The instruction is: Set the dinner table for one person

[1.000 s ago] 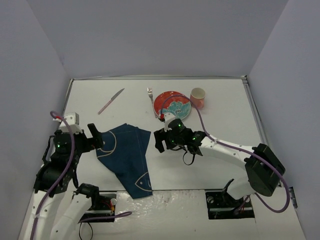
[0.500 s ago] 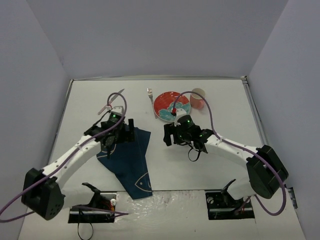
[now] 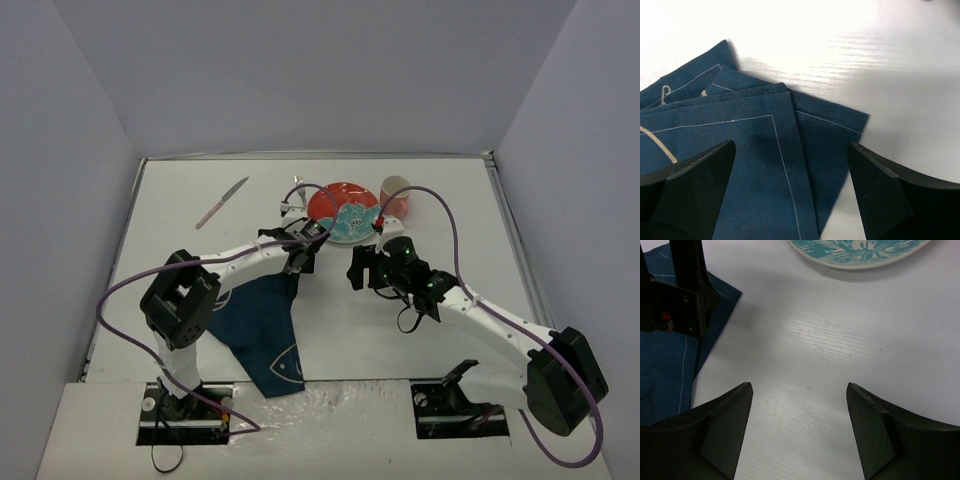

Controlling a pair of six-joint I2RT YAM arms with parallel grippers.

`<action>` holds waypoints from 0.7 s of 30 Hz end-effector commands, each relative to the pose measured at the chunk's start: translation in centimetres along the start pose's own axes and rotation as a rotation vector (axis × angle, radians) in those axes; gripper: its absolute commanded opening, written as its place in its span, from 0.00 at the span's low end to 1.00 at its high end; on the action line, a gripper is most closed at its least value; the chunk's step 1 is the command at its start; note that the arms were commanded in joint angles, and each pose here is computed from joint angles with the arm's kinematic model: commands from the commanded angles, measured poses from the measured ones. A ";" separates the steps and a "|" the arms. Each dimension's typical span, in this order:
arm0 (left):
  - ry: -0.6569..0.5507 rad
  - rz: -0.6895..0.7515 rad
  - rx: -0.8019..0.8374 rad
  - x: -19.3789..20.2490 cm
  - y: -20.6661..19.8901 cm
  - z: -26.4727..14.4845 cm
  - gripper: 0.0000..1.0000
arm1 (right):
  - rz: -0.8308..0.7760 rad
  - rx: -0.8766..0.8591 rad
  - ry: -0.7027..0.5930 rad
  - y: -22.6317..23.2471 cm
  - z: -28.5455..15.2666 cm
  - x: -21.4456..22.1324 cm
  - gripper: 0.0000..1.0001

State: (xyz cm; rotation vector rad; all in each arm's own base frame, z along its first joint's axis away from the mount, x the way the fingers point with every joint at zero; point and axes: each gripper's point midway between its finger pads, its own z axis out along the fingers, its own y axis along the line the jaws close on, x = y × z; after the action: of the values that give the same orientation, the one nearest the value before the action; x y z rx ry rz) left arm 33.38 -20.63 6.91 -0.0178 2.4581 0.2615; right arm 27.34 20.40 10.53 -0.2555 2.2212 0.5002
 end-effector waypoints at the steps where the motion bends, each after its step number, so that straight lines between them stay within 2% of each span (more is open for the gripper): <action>1: -0.052 0.011 -0.116 -1.7 1.5 -0.3 0.90 | 0.016 -0.001 -0.078 -0.2 -0.6 -1.8 0.72; 11: -0.004 0.034 -0.170 0.7 2.1 1.2 0.79 | 0.032 -0.058 -0.069 0.6 0.0 -1.4 0.72; 21: 0.038 0.046 -0.195 2.7 2.8 2.0 0.58 | 0.060 -0.113 -0.077 1.5 0.3 -1.0 0.72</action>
State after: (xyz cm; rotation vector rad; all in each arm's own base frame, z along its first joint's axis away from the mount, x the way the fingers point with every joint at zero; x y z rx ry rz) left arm 32.43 -18.03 3.66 -0.0197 2.4842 0.4990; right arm 26.77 20.79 9.85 -0.2400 2.2160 0.5851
